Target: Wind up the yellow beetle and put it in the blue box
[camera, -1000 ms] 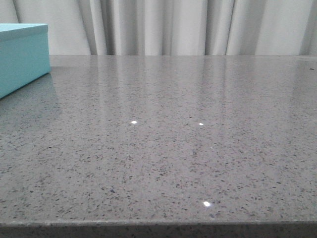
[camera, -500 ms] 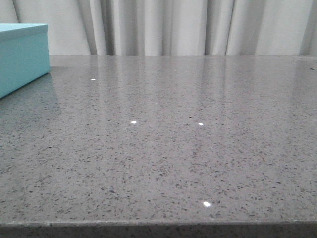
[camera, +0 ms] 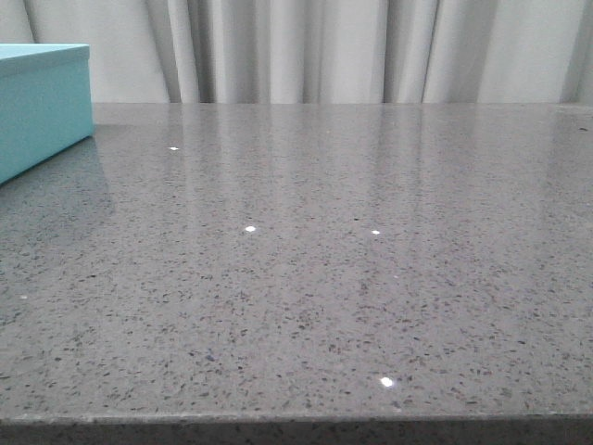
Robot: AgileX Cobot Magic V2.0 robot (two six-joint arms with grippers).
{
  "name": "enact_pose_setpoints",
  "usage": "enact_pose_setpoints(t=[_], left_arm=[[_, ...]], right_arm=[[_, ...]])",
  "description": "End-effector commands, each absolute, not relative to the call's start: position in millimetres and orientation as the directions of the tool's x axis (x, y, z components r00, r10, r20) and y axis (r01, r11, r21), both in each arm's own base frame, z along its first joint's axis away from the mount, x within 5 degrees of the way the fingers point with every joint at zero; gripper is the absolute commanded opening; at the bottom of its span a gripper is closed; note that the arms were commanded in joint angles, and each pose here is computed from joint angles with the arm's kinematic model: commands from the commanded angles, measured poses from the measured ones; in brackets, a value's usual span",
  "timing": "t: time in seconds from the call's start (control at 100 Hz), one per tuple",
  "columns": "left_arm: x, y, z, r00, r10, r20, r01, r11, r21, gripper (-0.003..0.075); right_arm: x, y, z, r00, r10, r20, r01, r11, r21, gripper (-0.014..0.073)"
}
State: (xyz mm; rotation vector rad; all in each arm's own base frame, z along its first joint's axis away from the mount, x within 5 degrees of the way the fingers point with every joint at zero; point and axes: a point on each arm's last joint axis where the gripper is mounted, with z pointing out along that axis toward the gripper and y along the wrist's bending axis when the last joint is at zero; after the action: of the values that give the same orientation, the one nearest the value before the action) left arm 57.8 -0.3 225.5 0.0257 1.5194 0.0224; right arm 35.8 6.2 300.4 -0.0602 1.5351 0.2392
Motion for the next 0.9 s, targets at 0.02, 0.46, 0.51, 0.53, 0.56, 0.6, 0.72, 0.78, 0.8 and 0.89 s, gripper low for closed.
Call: enact_pose_setpoints(t=[0.02, 0.46, 0.51, 0.53, 0.56, 0.6, 0.72, 0.78, 0.8, 0.89], left_arm=[[55.6, 1.5, 230.1, 0.142, 0.025, -0.99, -0.028, 0.999, 0.021, -0.0018], [54.4, 2.4, 205.0, 0.069, 0.021, -0.997, -0.047, 0.999, 0.018, -0.0018], [54.4, 2.4, 205.0, 0.069, 0.021, -0.997, -0.047, 0.999, 0.018, -0.0019], [54.4, 2.4, 205.0, 0.069, 0.021, -0.997, -0.047, 0.999, 0.018, -0.0018], [54.4, 2.4, 205.0, 0.069, 0.021, -0.997, -0.047, 0.999, 0.018, -0.0018], [54.4, 2.4, 205.0, 0.069, 0.021, -0.997, -0.047, 0.999, 0.018, -0.0018], [54.4, 2.4, 205.0, 0.069, 0.021, -0.997, -0.047, 0.999, 0.018, -0.0019], [54.4, 2.4, 205.0, 0.069, 0.021, -0.997, -0.047, 0.999, 0.018, -0.0018], [54.4, 2.4, 205.0, 0.069, 0.021, -0.997, -0.047, 0.999, 0.018, -0.0018], [54.4, 2.4, 205.0, 0.069, 0.021, -0.997, -0.047, 0.999, 0.018, -0.0019]], right_arm=[[34.2, 5.9, 315.7, 0.119, 0.116, -0.986, -0.201, 0.975, 0.09, -0.0118], [34.3, 5.9, 315.4, 0.115, 0.115, -0.987, -0.201, 0.976, 0.09, -0.0118], [34.3, 5.9, 315.4, 0.115, 0.115, -0.987, -0.201, 0.976, 0.09, -0.0118], [34.3, 5.9, 315.3, 0.114, 0.115, -0.987, -0.2, 0.976, 0.09, -0.0118], [34.3, 5.9, 315.3, 0.114, 0.115, -0.987, -0.2, 0.976, 0.09, -0.0118], [34.3, 5.9, 315.3, 0.114, 0.115, -0.987, -0.2, 0.976, 0.09, -0.0118], [34.3, 5.9, 315.3, 0.114, 0.115, -0.987, -0.2, 0.976, 0.09, -0.0118], [34.3, 5.9, 315.3, 0.114, 0.115, -0.987, -0.2, 0.976, 0.09, -0.0118], [34.3, 5.9, 315.3, 0.114, 0.115, -0.987, -0.2, 0.976, 0.09, -0.0118], [34.3, 5.9, 315.2, 0.113, 0.114, -0.987, -0.2, 0.976, 0.09, -0.0118]])
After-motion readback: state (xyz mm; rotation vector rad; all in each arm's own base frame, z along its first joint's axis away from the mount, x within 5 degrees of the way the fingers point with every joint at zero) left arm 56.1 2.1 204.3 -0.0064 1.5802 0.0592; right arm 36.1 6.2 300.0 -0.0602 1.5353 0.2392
